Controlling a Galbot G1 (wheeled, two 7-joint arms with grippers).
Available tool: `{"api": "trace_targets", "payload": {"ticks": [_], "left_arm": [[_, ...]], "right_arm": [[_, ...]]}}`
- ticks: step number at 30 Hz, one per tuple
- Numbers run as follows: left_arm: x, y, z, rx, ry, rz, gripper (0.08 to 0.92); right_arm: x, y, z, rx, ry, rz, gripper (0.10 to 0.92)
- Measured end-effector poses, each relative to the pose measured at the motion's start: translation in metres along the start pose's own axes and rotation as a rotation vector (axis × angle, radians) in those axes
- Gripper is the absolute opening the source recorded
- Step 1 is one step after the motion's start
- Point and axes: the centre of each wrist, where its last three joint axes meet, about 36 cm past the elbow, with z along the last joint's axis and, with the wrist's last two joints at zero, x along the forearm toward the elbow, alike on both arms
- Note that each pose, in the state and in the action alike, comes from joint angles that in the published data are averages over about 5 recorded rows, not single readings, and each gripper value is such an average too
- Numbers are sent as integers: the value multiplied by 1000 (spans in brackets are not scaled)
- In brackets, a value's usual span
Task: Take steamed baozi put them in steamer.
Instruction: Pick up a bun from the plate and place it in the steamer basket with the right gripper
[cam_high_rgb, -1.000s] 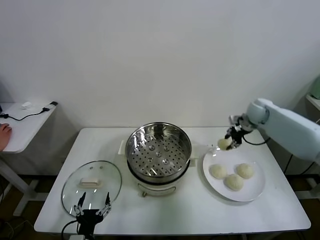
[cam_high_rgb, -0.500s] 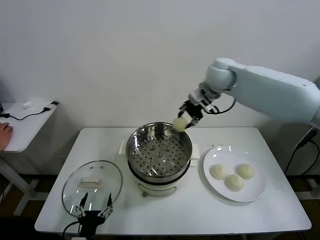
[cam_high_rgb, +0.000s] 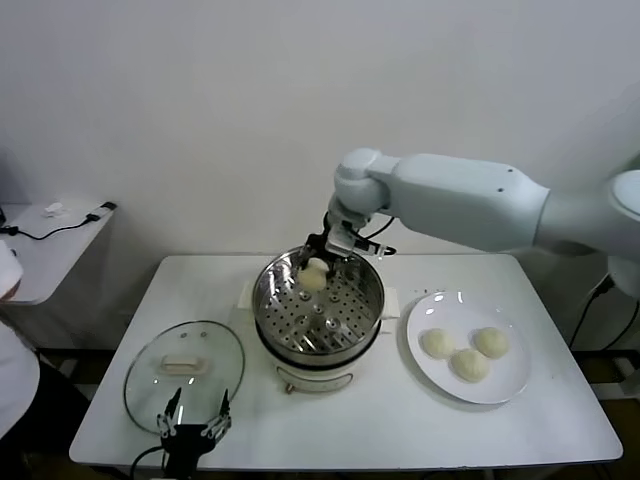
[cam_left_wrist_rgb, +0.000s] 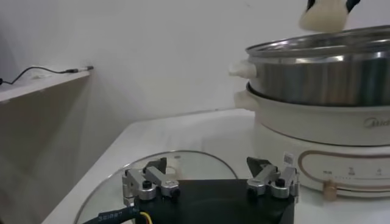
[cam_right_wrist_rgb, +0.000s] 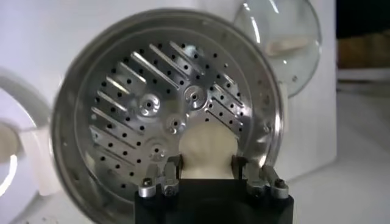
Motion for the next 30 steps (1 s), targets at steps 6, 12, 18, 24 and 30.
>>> {"api": "trace_targets", "payload": {"ticks": [6, 12, 18, 24, 30], "left_arm": [[1, -1, 2, 0, 2, 0, 823], [0, -1, 4, -1, 3, -1, 823], [-1, -1, 5, -2, 4, -1, 823], [-3, -1, 6, -2, 5, -2, 823], [-3, -2, 5, 0, 4, -3, 823]], "right_arm": [[-21, 3, 10, 34, 6, -14, 557], [-37, 6, 20, 45, 10, -22, 561], [-53, 11, 28, 32, 8, -34, 600], [-60, 13, 34, 24, 11, -22, 755], [-52, 12, 38, 9, 9, -9, 821]]}}
